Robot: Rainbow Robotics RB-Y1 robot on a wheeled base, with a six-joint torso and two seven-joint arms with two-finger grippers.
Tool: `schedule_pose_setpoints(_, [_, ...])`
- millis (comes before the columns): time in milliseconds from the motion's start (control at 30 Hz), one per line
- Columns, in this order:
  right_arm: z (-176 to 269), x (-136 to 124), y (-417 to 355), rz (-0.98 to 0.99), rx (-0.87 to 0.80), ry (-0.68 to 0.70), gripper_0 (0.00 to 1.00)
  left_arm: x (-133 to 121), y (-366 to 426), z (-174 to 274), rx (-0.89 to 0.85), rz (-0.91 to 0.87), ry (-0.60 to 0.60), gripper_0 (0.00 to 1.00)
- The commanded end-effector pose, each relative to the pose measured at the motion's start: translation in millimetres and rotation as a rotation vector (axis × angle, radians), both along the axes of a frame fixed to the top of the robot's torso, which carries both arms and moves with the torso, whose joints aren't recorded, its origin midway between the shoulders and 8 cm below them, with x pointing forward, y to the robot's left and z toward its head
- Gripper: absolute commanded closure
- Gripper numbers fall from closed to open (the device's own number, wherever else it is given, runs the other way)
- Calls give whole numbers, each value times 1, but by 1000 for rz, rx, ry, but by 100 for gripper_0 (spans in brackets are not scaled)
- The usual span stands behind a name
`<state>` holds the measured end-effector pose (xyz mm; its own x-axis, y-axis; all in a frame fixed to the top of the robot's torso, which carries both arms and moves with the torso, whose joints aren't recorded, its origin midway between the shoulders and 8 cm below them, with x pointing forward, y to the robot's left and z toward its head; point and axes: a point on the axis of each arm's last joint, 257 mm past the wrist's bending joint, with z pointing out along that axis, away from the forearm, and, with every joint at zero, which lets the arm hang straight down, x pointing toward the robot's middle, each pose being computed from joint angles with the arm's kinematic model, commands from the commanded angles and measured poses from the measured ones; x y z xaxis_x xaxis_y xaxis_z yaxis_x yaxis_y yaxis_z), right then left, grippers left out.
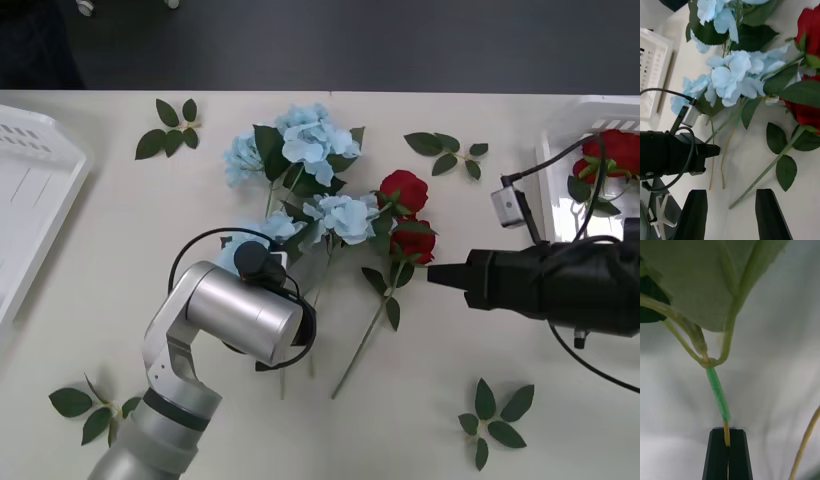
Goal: Put the red flowers into the right box and the blue flowers into the left box
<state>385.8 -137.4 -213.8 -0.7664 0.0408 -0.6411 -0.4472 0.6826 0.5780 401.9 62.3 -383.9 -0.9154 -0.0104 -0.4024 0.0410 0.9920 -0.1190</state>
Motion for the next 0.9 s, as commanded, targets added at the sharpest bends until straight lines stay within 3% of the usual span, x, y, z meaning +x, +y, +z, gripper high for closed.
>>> schedule_pose_setpoints(33, [2, 7, 1, -2, -17, -28, 63, 13, -9, 15, -21, 26, -41, 100])
schedule_pose_setpoints(500, [-9, 20, 20, -122, -13, 124, 63, 30, 9, 84, -58, -14, -202, 100])
schedule_pose_setpoints(900, [-20, 29, 13, -290, -42, 304, 63, 5, 73, 166, -42, -6, -355, 100])
